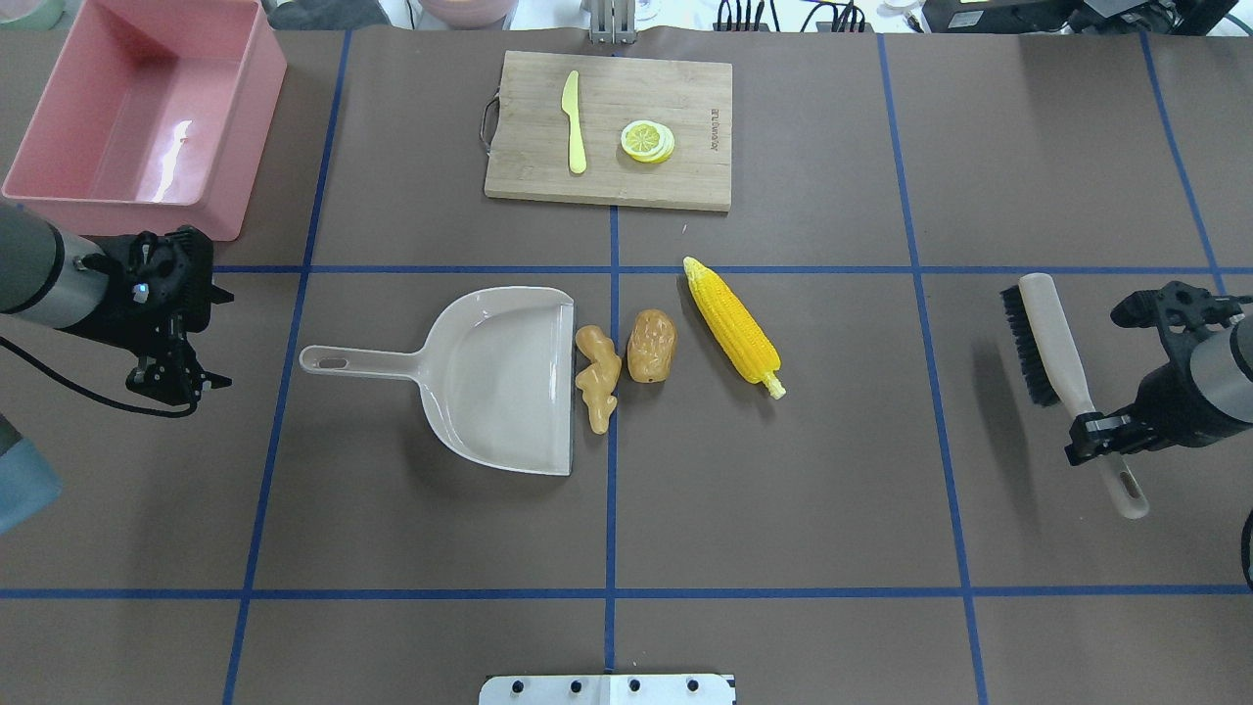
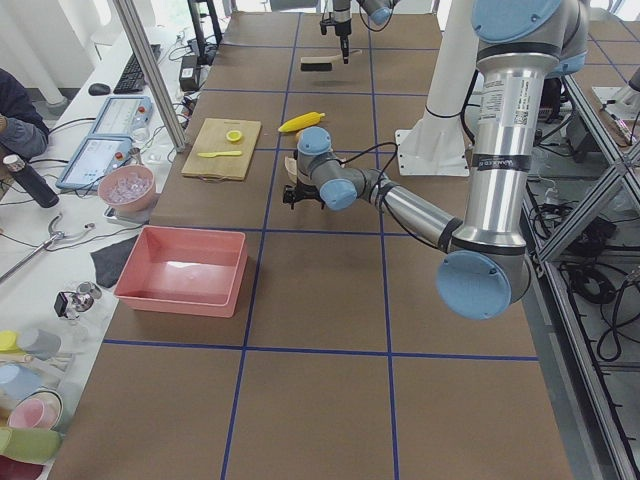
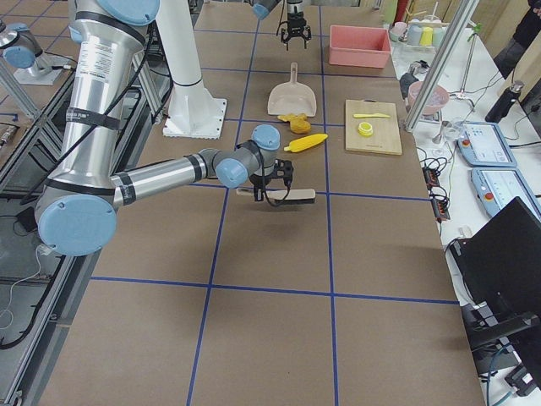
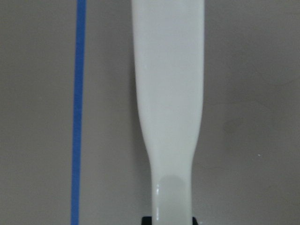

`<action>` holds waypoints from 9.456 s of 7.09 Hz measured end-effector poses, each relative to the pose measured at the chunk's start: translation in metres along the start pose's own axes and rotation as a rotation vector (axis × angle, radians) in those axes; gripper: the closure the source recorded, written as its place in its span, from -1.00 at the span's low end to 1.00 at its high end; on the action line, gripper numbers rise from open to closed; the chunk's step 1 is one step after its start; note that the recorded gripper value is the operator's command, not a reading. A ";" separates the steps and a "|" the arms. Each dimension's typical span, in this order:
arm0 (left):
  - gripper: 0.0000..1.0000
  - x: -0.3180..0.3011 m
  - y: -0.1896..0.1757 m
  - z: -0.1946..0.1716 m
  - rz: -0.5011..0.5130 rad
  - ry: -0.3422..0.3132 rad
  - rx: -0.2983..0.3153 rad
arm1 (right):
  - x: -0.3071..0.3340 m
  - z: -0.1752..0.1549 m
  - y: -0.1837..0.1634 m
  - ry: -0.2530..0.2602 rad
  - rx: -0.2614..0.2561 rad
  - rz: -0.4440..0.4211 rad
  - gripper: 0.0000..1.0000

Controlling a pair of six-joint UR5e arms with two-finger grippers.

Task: Sweep and dump trash into bin
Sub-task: 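Lower left gripper to dustpan handle while right gripper grasps brush handle, then grasp dustpan handle with left gripper while right gripper lifts brush toward food, then sweep the corn, potato and ginger into the dustpan with the right gripper's brush, then lift the brush back and reposition it beside the corn with the right gripper, then sweep the corn and ginger deeper into the dustpan with the right gripper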

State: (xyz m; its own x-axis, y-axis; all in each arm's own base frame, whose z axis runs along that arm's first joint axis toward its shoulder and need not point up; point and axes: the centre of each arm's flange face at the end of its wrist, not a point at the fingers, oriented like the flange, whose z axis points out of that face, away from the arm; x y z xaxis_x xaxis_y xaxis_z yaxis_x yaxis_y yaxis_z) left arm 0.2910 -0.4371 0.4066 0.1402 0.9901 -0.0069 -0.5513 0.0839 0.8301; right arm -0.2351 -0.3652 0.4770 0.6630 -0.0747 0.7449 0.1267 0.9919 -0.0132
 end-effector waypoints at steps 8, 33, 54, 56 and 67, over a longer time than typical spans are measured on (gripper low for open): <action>-0.98 -0.018 -0.043 0.026 0.015 0.014 0.002 | -0.102 0.015 -0.075 0.223 -0.009 -0.362 1.00; -0.95 -0.018 -0.061 0.059 0.015 0.064 -0.025 | -0.399 0.091 -0.014 -0.190 0.067 -0.003 1.00; -0.95 -0.008 -0.044 0.055 0.037 0.053 0.026 | -0.325 0.045 -0.070 -0.188 0.051 -0.061 1.00; -0.95 -0.007 -0.047 0.053 0.005 0.053 0.033 | -0.323 0.052 -0.086 -0.089 0.016 -0.144 1.00; -0.95 -0.003 -0.051 0.054 -0.010 0.057 0.034 | -0.454 0.098 -0.091 -0.060 -0.079 -0.093 1.00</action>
State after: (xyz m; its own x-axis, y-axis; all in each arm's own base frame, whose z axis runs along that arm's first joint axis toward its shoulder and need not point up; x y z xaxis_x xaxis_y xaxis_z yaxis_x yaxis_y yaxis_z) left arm 0.3633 -0.4505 0.3950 0.0978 0.9941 -0.0463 -0.5219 0.0908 0.8482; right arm -0.6203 -0.4110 0.2052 0.6006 -0.1574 0.7839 0.2445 0.9696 0.0073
